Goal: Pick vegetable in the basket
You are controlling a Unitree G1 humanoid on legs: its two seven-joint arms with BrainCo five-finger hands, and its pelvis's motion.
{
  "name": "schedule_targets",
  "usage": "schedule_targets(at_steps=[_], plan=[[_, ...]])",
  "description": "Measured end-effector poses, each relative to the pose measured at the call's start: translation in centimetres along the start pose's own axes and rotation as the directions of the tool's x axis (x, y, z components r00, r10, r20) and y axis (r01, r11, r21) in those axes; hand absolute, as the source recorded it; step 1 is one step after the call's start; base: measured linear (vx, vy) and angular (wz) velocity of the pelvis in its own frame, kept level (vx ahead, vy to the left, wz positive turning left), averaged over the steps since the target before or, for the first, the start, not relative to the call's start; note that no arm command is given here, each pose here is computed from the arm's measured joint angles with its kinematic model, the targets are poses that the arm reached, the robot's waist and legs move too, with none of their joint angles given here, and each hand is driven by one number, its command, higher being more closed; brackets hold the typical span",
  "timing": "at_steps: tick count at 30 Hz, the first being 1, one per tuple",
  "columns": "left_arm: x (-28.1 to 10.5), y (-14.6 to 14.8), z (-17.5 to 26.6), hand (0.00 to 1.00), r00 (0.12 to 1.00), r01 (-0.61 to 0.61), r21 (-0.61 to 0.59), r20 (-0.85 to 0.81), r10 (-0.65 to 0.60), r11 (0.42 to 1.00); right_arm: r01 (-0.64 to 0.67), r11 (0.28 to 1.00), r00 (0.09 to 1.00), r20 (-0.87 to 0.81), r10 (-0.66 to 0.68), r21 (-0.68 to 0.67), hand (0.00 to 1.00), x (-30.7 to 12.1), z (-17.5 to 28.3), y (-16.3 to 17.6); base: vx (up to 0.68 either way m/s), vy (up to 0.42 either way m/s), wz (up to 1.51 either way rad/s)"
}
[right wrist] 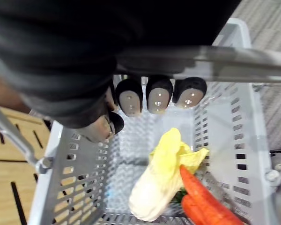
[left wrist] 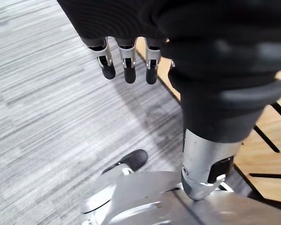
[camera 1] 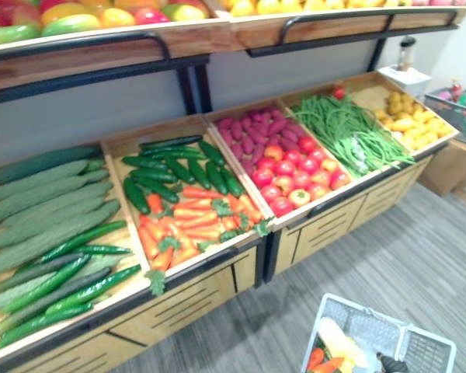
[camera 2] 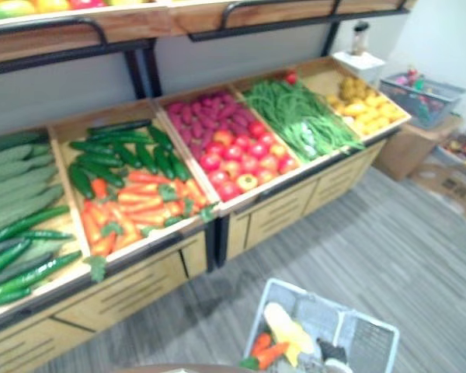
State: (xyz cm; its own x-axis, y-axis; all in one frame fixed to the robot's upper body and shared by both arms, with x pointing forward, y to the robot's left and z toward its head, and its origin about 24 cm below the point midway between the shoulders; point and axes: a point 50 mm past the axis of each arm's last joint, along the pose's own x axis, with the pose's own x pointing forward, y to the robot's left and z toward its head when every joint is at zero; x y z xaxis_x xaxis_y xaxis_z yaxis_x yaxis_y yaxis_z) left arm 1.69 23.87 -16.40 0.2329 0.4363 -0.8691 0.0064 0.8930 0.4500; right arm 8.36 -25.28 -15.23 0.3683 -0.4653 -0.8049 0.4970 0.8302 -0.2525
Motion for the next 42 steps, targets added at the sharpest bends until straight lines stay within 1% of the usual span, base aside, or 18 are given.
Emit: schedule_targets(at_steps=[4,7,13,16,17,19,23,24,27,29,30,32,36,40,42], plan=[[0.5,0.7,2.5,0.0,0.997,-0.021,0.035,0.07,0.018,0.999,-0.044,0.997,0.994,0.104,0.037,0.063,1.0,-0.2,2.3,2.2,0.0,0.082,-1.38],[0.6,1.0,3.3,0.0,0.994,-0.033,0.029,0.105,0.03,0.999,-0.082,0.997,0.983,0.164,0.081,0.002,1.0,-0.2,3.8,3.1,-0.04,0.057,-1.97],[0.8,0.5,5.8,0.0,0.986,-0.012,0.041,0.168,0.005,0.999,-0.077,0.997,0.988,0.133,0.077,-0.005,1.0,0.0,3.5,2.9,0.04,-0.079,-1.48],[0.6,-0.5,6.9,0.0,0.982,0.022,0.003,0.187,-0.022,1.0,-0.06,0.998,0.988,0.14,0.062,-0.02,1.0,0.4,4.3,2.2,0.02,-0.196,-1.31],[0.4,-1.3,7.8,0.0,0.978,0.047,-0.026,0.206,-0.04,0.999,-0.04,0.999,0.992,0.12,0.043,-0.024,1.0,0.6,4.2,1.4,-0.02,-0.091,-0.88],[0.3,-2.0,8.5,0.0,0.974,0.065,-0.032,0.22,-0.056,0.997,-0.02,1.0,0.996,0.09,0.02,-0.012,1.0,0.6,3.4,0.7,-0.01,-0.056,-0.67],[0.2,-2.6,8.2,0.0,0.976,0.081,-0.048,0.205,-0.07,0.996,-0.009,1.0,0.999,0.047,0.01,-0.003,1.0,0.5,2.1,0.3,0.02,-0.059,-0.38],[0.2,-2.5,7.8,0.0,0.979,0.081,-0.08,0.191,-0.064,0.993,-0.006,1.0,0.999,0.033,0.006,-0.015,1.0,0.4,1.5,0.0,0.06,-0.06,-0.68],[0.3,-2.0,7.3,0.0,0.982,0.06,-0.105,0.182,-0.04,0.993,-0.012,0.999,0.999,0.035,0.013,-0.045,1.0,0.4,1.5,0.0,0.04,0.021,-0.77],[0.2,-1.9,6.3,0.0,0.987,0.047,-0.107,0.16,-0.03,0.993,-0.009,0.999,1.0,0.029,0.01,-0.05,1.0,0.4,1.3,-0.2,0.03,0.096,-0.98],[0.1,-1.9,6.0,0.0,0.987,0.046,-0.131,0.158,-0.025,0.99,-0.002,0.999,1.0,0.015,0.002,-0.054,1.0,0.3,0.8,-0.6,0.05,0.113,-1.02],[-0.2,-2.4,4.6,0.0,0.991,0.051,-0.143,0.127,-0.033,0.988,0.005,0.998,1.0,0.016,-0.004,-0.061,1.0,0.4,0.8,-0.9,0.03,0.169,-1.23],[-0.5,-2.9,3.6,0.0,0.996,0.045,-0.19,0.09,-0.029,0.981,-0.004,0.996,0.998,0.061,0.009,-0.086,1.0,0.3,1.6,-0.7,0.05,0.233,-1.17],[-0.2,-1.6,3.2,0.0,0.997,0.003,-0.179,0.081,0.011,0.984,-0.055,0.992,0.995,0.077,0.064,-0.109,1.0,-0.4,1.0,1.1,0.17,0.224,-0.83],[-0.1,-1.6,3.1,0.0,0.997,0.004,-0.173,0.079,0.01,0.985,-0.053,0.993,0.996,0.065,0.06,-0.105,1.0,-0.6,0.4,1.0,0.23,0.218,-0.35]])
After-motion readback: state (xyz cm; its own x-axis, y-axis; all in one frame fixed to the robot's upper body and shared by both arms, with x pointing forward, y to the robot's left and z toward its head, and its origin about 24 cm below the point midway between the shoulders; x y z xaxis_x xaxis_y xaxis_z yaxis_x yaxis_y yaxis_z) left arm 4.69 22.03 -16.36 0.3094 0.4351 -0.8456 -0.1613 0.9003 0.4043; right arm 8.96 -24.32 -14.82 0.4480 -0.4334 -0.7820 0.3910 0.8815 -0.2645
